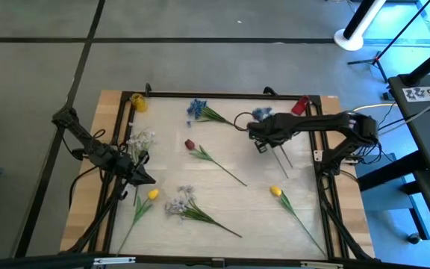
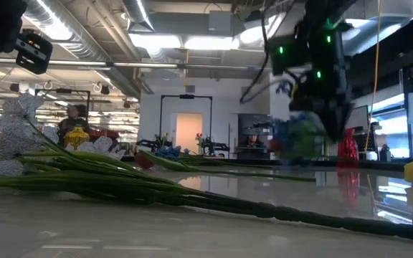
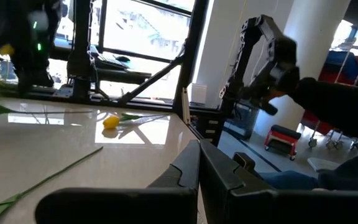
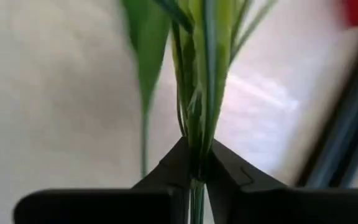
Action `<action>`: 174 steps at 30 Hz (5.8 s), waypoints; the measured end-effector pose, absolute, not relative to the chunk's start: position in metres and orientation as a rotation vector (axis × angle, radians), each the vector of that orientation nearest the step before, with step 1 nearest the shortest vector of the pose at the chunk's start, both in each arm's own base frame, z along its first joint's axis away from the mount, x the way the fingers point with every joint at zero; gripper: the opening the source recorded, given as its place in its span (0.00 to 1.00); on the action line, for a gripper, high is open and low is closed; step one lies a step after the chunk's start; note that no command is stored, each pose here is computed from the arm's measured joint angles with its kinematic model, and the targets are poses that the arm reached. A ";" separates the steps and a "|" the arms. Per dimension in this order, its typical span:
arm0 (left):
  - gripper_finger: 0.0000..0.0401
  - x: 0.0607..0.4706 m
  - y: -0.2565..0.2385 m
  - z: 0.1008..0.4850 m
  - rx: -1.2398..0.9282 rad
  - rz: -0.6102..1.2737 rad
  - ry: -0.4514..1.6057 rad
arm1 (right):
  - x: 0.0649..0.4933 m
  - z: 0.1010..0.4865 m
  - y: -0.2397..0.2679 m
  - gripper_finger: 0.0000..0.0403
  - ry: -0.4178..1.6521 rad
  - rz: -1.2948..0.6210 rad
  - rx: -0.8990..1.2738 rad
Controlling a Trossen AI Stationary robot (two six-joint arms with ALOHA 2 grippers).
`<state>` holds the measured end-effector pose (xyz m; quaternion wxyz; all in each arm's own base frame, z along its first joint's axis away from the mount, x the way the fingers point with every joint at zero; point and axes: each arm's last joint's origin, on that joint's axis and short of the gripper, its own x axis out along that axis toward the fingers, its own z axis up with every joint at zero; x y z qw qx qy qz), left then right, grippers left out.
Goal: Sort flowers into vase by color
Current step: Put the bottom blue flower into the red vase, then put the right red flower into the red vase
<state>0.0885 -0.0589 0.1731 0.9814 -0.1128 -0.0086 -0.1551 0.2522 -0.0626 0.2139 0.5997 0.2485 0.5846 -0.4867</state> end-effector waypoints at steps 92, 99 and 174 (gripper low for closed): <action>0.00 0.089 -0.059 0.173 -0.227 -0.312 -0.017 | 0.137 0.232 -0.160 0.04 0.130 -1.607 -0.219; 0.00 0.089 -0.059 0.173 -0.227 -0.311 -0.017 | 0.138 0.228 -0.161 0.04 0.227 -1.600 -0.283; 0.00 0.089 -0.059 0.173 -0.227 -0.312 -0.017 | 0.171 0.207 -0.077 0.49 0.455 -1.154 0.278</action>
